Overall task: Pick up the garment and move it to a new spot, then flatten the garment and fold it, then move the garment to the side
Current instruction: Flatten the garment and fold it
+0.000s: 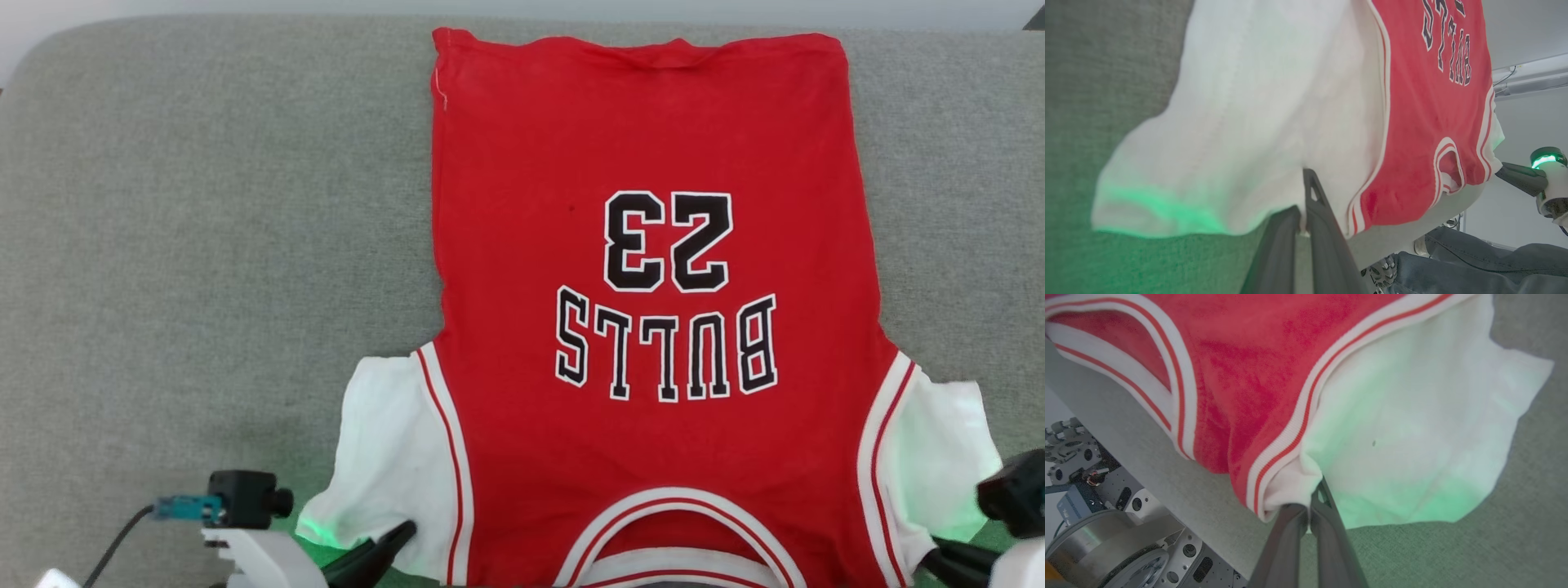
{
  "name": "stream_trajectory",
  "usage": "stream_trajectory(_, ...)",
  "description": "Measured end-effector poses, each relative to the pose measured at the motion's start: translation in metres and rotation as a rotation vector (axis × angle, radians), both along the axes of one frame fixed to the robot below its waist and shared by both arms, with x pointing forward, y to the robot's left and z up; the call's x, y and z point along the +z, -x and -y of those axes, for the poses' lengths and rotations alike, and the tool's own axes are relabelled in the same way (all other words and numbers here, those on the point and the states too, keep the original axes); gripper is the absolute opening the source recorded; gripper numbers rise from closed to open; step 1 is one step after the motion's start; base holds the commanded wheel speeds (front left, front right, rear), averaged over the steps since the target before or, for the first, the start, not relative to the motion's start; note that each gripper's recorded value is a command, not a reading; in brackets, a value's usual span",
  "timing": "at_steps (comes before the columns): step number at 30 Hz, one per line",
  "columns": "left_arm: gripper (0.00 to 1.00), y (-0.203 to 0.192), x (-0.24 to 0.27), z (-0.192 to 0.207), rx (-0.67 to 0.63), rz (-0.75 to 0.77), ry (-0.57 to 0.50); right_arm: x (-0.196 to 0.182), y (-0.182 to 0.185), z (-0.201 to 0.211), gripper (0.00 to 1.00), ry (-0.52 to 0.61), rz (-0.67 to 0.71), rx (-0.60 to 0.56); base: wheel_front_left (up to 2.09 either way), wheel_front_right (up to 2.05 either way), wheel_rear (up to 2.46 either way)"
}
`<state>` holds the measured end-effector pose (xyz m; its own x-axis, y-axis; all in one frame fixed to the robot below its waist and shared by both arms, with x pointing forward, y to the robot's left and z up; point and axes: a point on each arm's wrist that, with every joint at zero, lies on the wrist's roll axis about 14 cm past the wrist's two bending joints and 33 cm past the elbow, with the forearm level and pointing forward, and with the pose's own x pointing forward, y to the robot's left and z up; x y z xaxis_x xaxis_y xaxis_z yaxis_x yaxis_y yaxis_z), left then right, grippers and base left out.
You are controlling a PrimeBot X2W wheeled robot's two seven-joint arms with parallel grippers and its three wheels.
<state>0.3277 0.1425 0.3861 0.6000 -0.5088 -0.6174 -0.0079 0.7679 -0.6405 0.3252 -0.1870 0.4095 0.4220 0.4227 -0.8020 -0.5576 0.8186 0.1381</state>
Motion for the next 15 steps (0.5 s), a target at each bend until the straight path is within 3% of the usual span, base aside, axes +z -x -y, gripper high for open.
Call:
stream_trajectory(6, 0.0, -0.003, -0.016, 0.003, -0.01, -0.011, -0.021, -0.033, 0.005, 0.003, 0.0, 0.072, -0.05, 0.051, 0.0, 0.0, 0.0)
stream_trajectory(14, 0.0, -0.003, -0.03, 0.006, -0.024, -0.03, -0.023, -0.053, 0.0, -0.001, 0.01, 0.074, -0.04, 0.071, 0.0, 0.0, 0.0)
stream_trajectory(15, 0.0, -0.004, -0.031, 0.006, -0.026, -0.032, -0.024, -0.053, -0.001, -0.001, 0.29, 0.068, -0.035, 0.068, 0.0, 0.0, 0.0)
